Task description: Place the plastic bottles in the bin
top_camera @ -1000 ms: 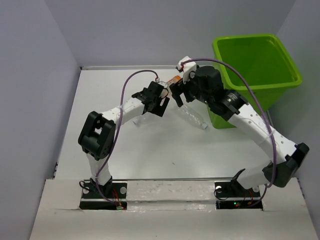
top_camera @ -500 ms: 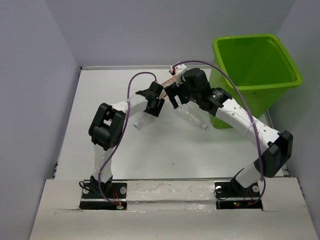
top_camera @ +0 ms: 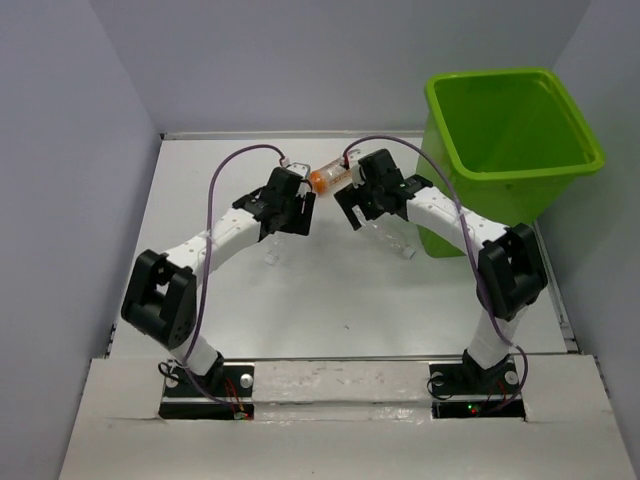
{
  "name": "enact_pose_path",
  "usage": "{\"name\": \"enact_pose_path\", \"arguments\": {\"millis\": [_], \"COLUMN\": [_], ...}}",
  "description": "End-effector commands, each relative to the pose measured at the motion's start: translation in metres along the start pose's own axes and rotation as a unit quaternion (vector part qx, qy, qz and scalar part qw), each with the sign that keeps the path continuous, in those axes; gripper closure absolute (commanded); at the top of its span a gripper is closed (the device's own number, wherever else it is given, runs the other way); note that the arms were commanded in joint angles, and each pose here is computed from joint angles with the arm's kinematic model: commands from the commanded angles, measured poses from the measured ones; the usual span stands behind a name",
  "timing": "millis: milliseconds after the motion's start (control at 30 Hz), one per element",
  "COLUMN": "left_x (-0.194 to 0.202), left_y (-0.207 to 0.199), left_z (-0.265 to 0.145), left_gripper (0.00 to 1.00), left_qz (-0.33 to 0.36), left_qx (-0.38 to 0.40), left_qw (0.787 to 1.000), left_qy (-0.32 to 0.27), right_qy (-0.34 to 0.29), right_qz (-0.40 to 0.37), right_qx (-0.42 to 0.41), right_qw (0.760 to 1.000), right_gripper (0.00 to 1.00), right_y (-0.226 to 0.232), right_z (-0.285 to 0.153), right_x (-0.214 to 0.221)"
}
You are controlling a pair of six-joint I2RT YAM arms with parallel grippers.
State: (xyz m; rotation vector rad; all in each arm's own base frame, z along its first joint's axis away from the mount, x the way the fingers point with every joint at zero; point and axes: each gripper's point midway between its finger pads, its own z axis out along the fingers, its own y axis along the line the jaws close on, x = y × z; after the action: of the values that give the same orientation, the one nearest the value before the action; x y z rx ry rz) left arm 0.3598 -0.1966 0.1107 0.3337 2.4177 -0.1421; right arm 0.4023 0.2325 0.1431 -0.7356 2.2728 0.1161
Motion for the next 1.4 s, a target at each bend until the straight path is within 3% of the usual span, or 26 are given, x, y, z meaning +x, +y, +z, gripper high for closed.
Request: {"name": "enact_pose_path", "arguments": {"millis": [0, 300, 367, 467, 500, 600, 667, 833, 933, 1000, 1133, 1233, 1367], "left_x": [-0.015, -0.072, -0.081, -0.099, -0.103, -0.116, -0.125, -0.137, -0.147, -0.151, -0.158, -0.159, -0.168], "left_y": [-0.013, -0.017, -0.018, -0.028, -0.029, -0.032, -0.035, -0.044, -0.061, -0.069, -0.087, -0.102, -0.117], "left_z": [-0.033, -0.131, -0.147, -0.181, -0.192, -0.218, -0.235, -0.272, -0.297, -0.308, -0.331, -0.344, -0.358], "left_gripper": [0.41, 0.41, 0.41, 0.41, 0.41, 0.41, 0.41, 0.41, 0.41, 0.41, 0.43, 0.43, 0.43], "left_qz": [-0.041, -0.072, -0.076, -0.071, -0.069, -0.069, -0.071, -0.059, -0.056, -0.054, -0.049, -0.039, -0.032], "left_qx": [0.051, 0.104, 0.115, 0.157, 0.165, 0.186, 0.198, 0.24, 0.292, 0.31, 0.336, 0.347, 0.363], "left_qw": [0.997, 0.974, 0.968, 0.954, 0.95, 0.937, 0.928, 0.907, 0.883, 0.873, 0.855, 0.847, 0.837], "left_qy": [-0.051, -0.188, -0.209, -0.244, -0.256, -0.288, -0.306, -0.34, -0.364, -0.373, -0.392, -0.401, -0.409], "right_qy": [0.018, 0.079, 0.083, 0.063, 0.035, -0.017, -0.045, -0.2, -0.34, -0.418, -0.441, -0.449, -0.469], "right_qz": [-0.004, -0.001, 0.005, 0.02, 0.023, 0.029, 0.029, 0.048, 0.066, 0.109, 0.111, 0.125, 0.167], "right_qx": [0.016, 0.05, 0.041, 0.016, 0.015, 0.001, -0.011, -0.05, -0.028, 0.062, 0.262, 0.273, 0.314], "right_qw": [1.0, 0.996, 0.996, 0.998, 0.999, 0.999, 0.999, 0.977, 0.938, 0.9, 0.851, 0.841, 0.809], "right_gripper": [0.0, 0.03, 0.09, 0.27, 0.42, 0.63, 0.64, 0.66, 0.68, 0.68, 0.67, 0.67, 0.67], "right_y": [-0.014, -0.028, -0.023, -0.006, -0.003, 0.017, 0.028, 0.025, -0.001, -0.044, -0.135, -0.163, -0.207], "right_z": [0.025, 0.069, 0.073, 0.063, 0.048, 0.007, -0.022, -0.156, -0.27, -0.336, -0.375, -0.376, -0.384], "right_x": [0.01, 0.046, 0.051, 0.04, 0.023, -0.003, -0.014, -0.079, -0.13, -0.157, -0.175, -0.183, -0.182]}}
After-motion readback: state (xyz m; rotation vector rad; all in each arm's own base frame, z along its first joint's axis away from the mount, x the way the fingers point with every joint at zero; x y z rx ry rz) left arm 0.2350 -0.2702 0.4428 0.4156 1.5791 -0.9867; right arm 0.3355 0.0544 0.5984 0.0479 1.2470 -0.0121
